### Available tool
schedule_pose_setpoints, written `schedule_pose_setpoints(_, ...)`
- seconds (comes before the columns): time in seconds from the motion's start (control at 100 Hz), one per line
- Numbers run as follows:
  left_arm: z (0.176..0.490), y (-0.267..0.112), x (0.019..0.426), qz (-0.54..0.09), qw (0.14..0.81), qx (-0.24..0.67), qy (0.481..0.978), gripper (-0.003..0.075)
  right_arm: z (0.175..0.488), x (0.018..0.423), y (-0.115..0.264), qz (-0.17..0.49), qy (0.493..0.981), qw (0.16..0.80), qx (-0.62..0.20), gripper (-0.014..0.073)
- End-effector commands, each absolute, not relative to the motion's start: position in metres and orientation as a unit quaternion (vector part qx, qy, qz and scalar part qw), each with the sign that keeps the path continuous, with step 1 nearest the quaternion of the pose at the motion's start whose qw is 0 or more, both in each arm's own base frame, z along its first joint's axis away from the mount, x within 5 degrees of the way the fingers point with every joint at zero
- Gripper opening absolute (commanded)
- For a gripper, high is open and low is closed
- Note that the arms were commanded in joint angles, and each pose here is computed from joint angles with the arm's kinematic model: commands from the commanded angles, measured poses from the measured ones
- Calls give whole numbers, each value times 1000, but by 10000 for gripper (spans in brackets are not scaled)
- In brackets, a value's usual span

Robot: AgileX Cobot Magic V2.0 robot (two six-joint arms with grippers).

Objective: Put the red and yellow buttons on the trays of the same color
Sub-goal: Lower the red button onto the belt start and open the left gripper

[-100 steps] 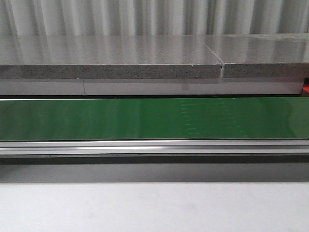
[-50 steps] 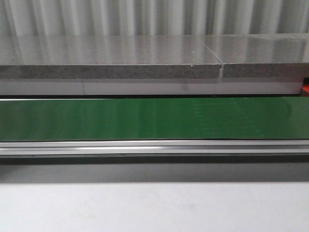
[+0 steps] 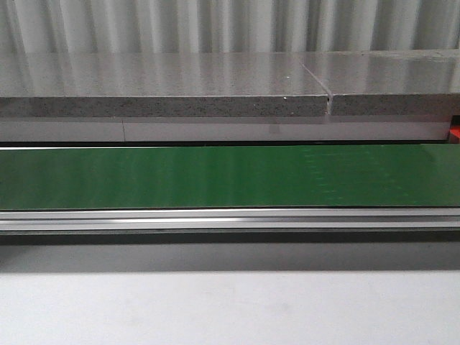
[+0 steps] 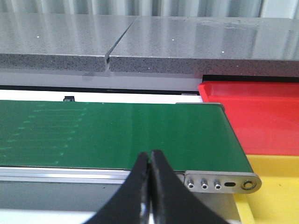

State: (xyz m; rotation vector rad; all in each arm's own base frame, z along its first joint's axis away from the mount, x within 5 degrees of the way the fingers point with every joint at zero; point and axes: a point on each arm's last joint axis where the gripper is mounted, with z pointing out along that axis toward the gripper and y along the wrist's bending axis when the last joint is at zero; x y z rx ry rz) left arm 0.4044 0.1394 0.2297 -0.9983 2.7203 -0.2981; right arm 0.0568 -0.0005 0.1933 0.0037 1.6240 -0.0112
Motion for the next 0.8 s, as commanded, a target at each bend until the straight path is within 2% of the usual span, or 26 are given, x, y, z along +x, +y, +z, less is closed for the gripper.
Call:
schedule_pose_setpoints(0.0,256,137,405,-113,151,-344,920,512,206,55,-1,-7,689,725,1,-106)
schedule_pose_setpoints(0.35,237,135,412,-118,134,-346,921,503,206,55,-1,-7,689,725,1,-106)
schedule_pose_setpoints(0.64,236,131,417,-119,146,-341,921,269,206,55,-1,-7,689,725,1,-106)
schedule_pose_setpoints(0.79,237,130,416,-118,146,-335,923,237,206,55,-1,-7,689,725,1,-106)
